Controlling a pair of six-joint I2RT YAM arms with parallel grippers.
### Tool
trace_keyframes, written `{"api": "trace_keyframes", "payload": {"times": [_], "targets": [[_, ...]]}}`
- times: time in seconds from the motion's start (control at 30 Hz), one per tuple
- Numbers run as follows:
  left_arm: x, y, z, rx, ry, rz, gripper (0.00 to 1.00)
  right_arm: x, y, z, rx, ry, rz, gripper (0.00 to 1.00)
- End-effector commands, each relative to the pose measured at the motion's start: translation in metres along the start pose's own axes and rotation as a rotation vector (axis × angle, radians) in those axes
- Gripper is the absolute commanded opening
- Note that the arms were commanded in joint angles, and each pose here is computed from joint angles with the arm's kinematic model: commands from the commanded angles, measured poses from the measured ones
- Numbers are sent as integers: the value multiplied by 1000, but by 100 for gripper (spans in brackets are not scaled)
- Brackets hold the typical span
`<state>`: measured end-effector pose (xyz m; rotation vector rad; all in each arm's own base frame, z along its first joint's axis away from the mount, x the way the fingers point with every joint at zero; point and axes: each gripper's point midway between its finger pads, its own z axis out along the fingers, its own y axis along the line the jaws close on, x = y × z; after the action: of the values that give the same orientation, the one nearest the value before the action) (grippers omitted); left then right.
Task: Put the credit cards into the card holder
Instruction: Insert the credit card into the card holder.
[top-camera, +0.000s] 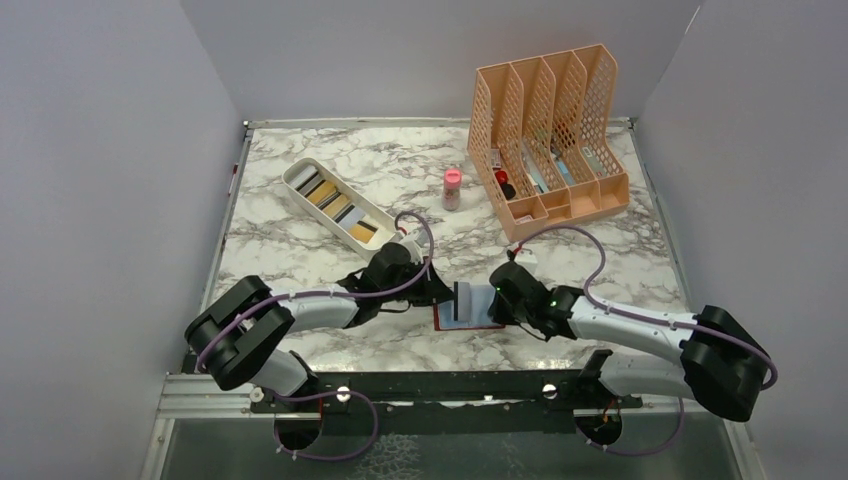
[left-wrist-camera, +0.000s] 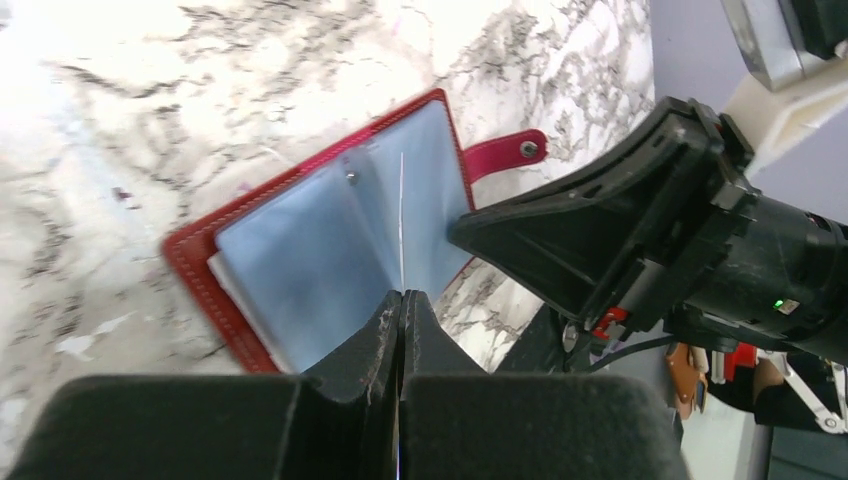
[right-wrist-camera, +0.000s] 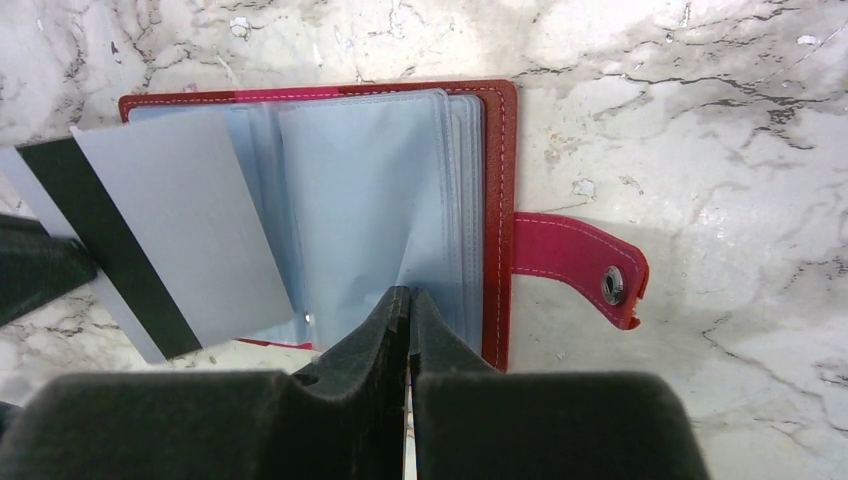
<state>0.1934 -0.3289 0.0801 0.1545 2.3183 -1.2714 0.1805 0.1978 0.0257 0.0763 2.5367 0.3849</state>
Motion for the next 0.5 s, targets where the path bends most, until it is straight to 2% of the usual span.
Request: {"api": "trace_keyframes", "payload": {"times": [0.0,0.47], "targets": [[-12,0,-8,7,-48,-30,0,20,-35,4,111,28,-7,8],[-5,0,2,48,-16,-139,0,15,-33,1,101,15,-10,8]]}}
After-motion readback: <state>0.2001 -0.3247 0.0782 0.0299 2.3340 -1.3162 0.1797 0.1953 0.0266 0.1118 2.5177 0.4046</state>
